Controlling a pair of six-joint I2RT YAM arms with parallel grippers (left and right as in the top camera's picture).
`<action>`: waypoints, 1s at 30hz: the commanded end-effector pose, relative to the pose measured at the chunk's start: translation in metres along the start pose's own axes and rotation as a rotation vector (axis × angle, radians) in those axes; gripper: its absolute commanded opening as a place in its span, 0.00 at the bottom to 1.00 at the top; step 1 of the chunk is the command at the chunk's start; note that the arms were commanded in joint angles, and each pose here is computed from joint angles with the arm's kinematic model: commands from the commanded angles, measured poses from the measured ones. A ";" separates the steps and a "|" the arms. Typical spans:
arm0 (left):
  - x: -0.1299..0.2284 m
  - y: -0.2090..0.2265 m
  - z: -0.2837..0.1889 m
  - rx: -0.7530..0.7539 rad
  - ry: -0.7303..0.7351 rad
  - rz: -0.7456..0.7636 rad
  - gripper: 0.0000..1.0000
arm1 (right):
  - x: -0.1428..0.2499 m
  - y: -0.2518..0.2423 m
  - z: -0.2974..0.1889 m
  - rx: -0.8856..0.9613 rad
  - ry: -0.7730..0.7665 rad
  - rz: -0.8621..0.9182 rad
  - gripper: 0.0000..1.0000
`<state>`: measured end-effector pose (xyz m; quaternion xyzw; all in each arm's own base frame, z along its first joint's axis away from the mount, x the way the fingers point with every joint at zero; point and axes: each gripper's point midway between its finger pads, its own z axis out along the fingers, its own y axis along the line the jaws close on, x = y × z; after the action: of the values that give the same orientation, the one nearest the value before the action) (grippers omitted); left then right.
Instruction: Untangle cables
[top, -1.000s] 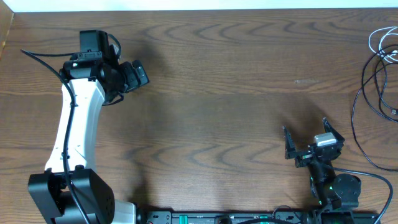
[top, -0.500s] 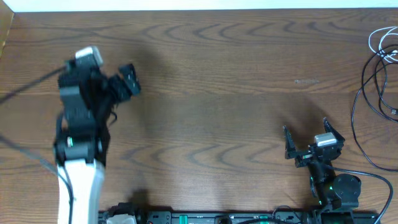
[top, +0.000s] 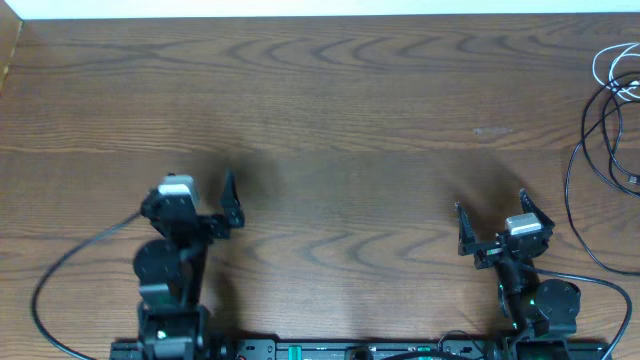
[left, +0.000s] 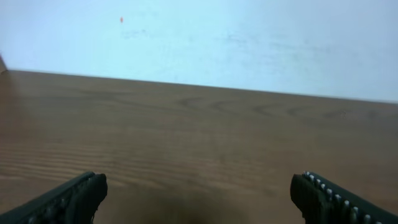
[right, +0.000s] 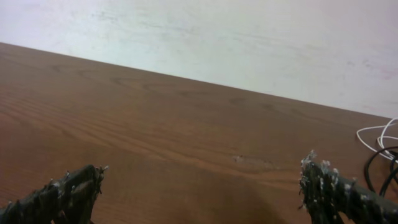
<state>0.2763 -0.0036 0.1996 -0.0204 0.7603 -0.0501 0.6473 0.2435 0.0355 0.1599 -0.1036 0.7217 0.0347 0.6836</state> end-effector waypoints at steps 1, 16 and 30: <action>0.021 -0.002 -0.007 0.008 -0.035 0.124 1.00 | 0.001 0.001 0.000 -0.002 0.000 0.011 0.99; 0.076 0.010 -0.020 -0.038 0.041 0.116 1.00 | 0.001 0.001 0.000 -0.002 0.000 0.011 0.99; 0.067 0.007 -0.022 -0.031 0.000 0.120 1.00 | 0.001 0.001 0.000 -0.002 0.000 0.011 0.99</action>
<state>0.2453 0.0002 0.1526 0.0075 0.7423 0.0022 0.6700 0.2435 0.0356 0.1599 -0.1038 0.7216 0.0348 0.6836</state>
